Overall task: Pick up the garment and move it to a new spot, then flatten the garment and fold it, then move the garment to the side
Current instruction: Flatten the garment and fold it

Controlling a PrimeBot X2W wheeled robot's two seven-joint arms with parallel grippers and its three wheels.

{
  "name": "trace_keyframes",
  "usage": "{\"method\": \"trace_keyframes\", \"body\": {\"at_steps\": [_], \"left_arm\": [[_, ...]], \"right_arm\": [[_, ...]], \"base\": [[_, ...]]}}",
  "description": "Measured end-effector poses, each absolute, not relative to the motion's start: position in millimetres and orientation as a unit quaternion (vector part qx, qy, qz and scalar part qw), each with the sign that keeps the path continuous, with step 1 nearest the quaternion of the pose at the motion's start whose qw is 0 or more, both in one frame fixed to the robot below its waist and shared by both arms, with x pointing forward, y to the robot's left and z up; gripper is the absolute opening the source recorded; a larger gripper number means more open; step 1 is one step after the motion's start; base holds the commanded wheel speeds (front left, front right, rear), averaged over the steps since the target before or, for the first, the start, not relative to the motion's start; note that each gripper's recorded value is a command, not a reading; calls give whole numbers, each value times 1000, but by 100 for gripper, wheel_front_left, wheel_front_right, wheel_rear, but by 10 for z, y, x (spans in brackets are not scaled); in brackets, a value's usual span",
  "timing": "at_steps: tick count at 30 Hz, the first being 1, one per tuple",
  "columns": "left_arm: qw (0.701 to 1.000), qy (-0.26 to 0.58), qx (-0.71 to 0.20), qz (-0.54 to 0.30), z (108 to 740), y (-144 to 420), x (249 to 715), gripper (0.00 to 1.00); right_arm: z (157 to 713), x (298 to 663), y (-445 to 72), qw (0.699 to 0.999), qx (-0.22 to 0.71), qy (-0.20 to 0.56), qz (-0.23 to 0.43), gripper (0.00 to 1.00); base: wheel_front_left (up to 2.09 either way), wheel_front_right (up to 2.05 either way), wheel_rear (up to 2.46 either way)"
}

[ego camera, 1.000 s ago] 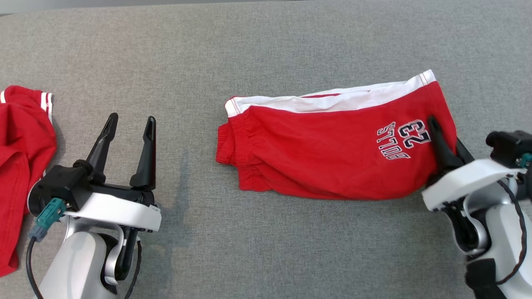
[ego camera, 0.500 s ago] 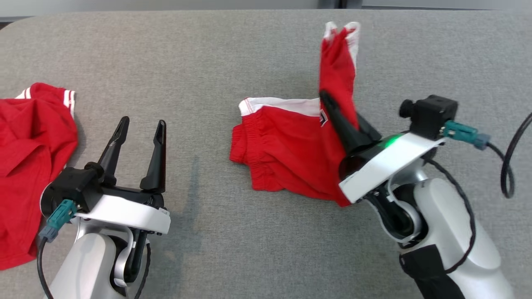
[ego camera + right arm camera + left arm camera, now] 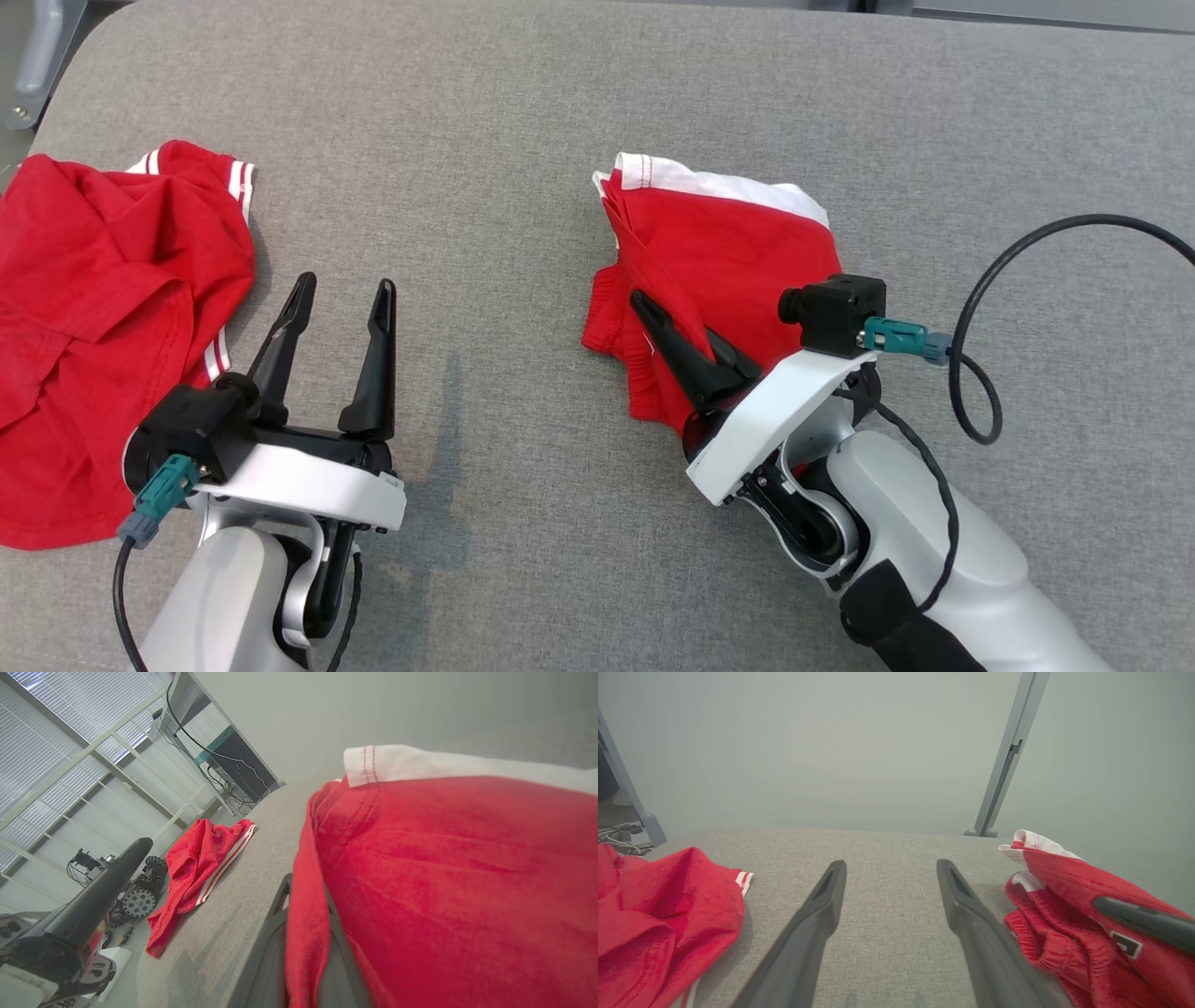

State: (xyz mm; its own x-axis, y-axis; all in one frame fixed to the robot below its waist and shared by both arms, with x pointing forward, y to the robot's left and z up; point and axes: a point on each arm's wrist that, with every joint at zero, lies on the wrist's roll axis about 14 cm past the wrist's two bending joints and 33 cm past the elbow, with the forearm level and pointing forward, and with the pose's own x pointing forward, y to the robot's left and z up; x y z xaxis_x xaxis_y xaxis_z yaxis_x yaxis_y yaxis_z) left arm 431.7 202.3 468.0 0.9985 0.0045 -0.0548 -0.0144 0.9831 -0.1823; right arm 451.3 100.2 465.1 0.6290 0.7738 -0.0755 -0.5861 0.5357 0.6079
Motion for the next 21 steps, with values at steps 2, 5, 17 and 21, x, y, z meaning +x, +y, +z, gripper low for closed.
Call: {"method": "trace_keyframes", "body": {"at_steps": [2,5,17,21], "left_arm": [[995,28,-91,8,4665,2041,4312,100],[995,29,-92,8,4651,2041,4311,100],[995,17,-94,-3,4710,1962,4374,100],[996,11,-93,-7,4747,1942,4395,100]], "right_arm": [[4621,4517,1029,859,274,172,397,0],[4617,4512,1059,858,273,169,401,65],[5196,4824,760,890,255,27,377,100],[5238,5028,261,924,207,-16,321,100]], "base": [[0,0,0],[0,0,0],[0,0,0],[0,0,0]]}}
